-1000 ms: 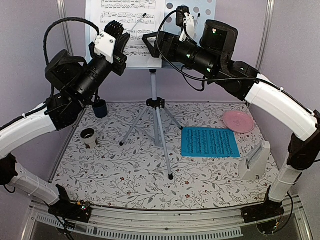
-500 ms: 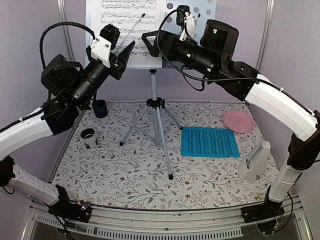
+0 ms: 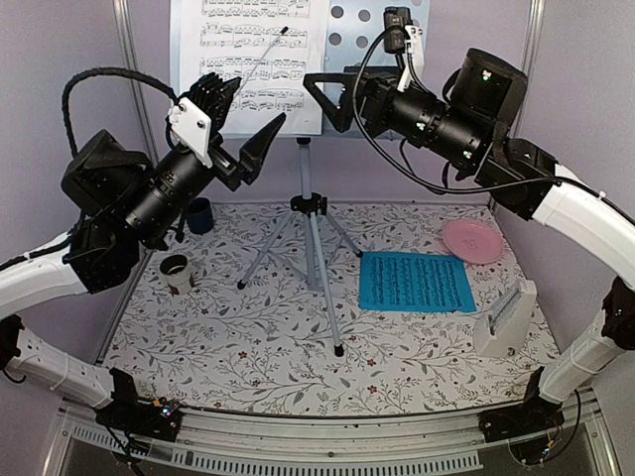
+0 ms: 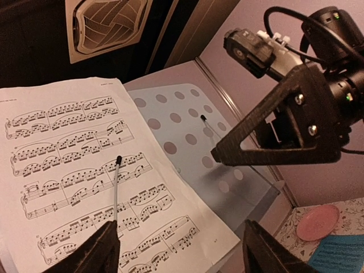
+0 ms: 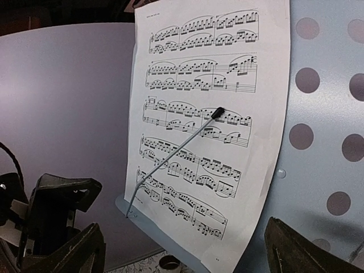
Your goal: Set up the instrument practice props
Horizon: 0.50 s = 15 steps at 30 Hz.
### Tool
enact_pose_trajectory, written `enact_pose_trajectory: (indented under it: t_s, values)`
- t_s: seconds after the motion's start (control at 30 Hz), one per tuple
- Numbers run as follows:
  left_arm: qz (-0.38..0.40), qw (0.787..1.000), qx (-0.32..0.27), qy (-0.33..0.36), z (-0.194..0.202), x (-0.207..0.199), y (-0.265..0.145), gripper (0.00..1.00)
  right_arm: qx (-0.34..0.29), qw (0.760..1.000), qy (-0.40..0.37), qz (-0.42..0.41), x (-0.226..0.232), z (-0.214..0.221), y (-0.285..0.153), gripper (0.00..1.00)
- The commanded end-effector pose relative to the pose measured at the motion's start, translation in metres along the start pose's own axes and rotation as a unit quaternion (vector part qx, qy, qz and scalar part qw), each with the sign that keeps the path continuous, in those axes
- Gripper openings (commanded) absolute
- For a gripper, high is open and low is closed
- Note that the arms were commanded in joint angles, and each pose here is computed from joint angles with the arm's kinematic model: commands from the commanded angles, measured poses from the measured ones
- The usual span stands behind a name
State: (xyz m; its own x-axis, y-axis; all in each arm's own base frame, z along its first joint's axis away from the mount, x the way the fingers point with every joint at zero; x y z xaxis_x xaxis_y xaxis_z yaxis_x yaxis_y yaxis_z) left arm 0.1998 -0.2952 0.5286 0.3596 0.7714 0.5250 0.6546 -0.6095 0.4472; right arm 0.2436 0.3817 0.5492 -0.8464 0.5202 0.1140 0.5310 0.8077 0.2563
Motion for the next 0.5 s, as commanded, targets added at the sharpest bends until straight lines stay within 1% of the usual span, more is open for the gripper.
enact_pose_trajectory:
  t_s: [0.0,0.1,0.23,0.3,0.37,0.47]
  values:
    - [0.078,0.997,0.01,-0.007,0.005,-0.04,-0.022,0.74,-0.016,0.998,-0.051,-0.035,0.01,-0.021,-0.034,0.99]
    - [0.123,0.991,0.019,-0.047,0.013,-0.063,-0.037,0.71,0.014,0.998,-0.05,-0.025,-0.002,-0.006,-0.055,0.99]
    - [0.164,0.978,0.051,-0.122,0.042,-0.1,-0.059,0.68,0.053,0.999,-0.011,0.003,-0.027,0.021,-0.087,0.99]
    - [0.16,0.969,0.076,-0.172,0.065,-0.115,-0.068,0.68,0.073,0.997,0.003,0.014,-0.034,0.037,-0.102,0.99]
    - [0.159,0.959,0.109,-0.206,0.09,-0.133,-0.075,0.68,0.099,0.994,0.019,0.027,-0.042,0.059,-0.112,1.0]
    - [0.123,0.95,0.165,-0.234,0.132,-0.149,-0.083,0.68,0.142,0.988,0.047,0.029,-0.047,0.098,-0.12,0.98]
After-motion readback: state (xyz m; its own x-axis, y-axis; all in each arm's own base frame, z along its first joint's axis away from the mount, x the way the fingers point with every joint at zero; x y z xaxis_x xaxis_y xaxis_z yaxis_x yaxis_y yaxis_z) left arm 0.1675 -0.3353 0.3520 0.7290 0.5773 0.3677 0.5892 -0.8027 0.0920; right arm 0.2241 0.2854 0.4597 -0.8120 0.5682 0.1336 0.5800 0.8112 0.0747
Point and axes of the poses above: each gripper's point midway between its finger pads, its own y axis out along the fingers, its own x axis along the line the jaws close on, z = x × y, the point moved 2 cm from there along -y, back along the fingers
